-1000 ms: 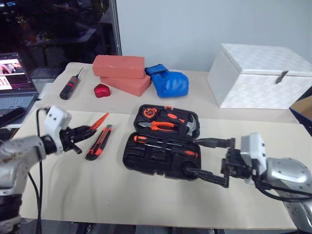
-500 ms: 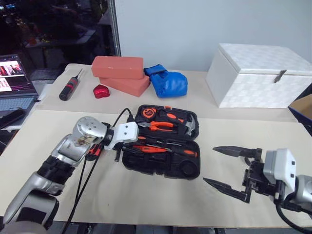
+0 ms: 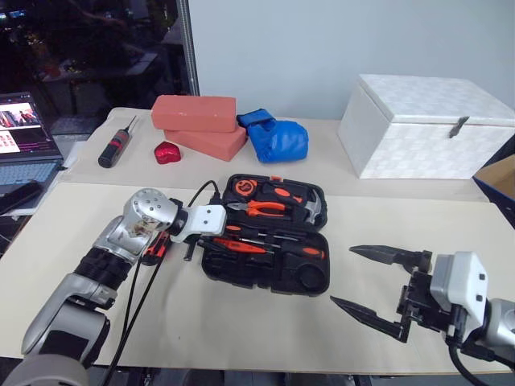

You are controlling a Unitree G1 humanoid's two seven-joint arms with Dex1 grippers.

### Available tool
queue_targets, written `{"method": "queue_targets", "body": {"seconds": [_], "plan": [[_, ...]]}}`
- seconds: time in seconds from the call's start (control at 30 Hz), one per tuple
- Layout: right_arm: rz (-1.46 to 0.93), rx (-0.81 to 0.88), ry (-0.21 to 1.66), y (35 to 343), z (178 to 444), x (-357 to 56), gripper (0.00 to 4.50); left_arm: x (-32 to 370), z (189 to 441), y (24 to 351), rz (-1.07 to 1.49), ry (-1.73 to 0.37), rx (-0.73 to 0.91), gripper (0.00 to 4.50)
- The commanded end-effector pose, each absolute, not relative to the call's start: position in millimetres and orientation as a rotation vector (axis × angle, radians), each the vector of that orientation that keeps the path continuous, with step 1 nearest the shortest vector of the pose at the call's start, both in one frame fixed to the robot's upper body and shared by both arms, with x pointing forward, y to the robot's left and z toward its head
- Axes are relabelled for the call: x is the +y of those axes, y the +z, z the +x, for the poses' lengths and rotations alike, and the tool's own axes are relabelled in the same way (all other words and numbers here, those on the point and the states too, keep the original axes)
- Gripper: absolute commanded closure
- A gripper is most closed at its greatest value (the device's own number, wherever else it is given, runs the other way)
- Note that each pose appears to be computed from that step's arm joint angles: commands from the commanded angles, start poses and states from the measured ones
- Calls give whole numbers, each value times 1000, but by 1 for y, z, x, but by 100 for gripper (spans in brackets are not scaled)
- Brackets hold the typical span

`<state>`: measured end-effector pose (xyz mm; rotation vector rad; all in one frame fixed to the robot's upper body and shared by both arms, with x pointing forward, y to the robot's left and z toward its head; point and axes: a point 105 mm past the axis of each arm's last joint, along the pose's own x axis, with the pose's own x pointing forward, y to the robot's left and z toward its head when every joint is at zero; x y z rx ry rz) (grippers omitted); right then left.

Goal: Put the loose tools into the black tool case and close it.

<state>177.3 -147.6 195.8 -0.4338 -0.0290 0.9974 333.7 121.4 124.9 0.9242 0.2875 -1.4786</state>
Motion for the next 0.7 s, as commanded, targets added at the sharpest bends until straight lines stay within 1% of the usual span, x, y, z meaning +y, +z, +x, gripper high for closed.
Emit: {"method": "queue_targets", "body": {"seconds": [0.03, 0.07, 0.1, 0.13, 0.2, 0.4, 0.5, 0.53, 0.6, 0.63, 0.67, 0.7], "plan": [[-459, -57, 1003, 203, 175, -146, 0, 122, 333, 124, 938, -1508, 316, 402], [-460, -56, 1003, 203, 175, -146, 0, 122, 334, 125, 936, -1499, 313, 402], [-460, -56, 1004, 202, 176, -146, 0, 121, 335, 128, 923, -1493, 304, 303], [-461, -56, 1006, 202, 176, -146, 0, 120, 337, 134, 894, -1473, 281, 280], [-459, -57, 1007, 202, 175, -146, 0, 120, 337, 146, 854, -1455, 239, 206], [-446, -60, 1008, 200, 176, -146, 0, 129, 323, 171, 575, -1452, 256, 206], [-436, -69, 1005, 201, 176, -146, 0, 119, 324, 178, 399, -1378, 239, 280], [-432, -72, 1004, 201, 177, -146, 0, 116, 325, 178, 338, -1345, 240, 315], [-431, -73, 1004, 201, 177, -146, 0, 114, 322, 169, 308, -1308, 256, 393], [-431, -73, 1003, 201, 177, -146, 0, 113, 320, 165, 296, -1279, 265, 424], [-432, -73, 1002, 201, 178, -146, 0, 111, 322, 160, 301, -1240, 261, 443], [-432, -74, 1001, 201, 178, -146, 0, 108, 325, 157, 293, -1198, 255, 443]]}}
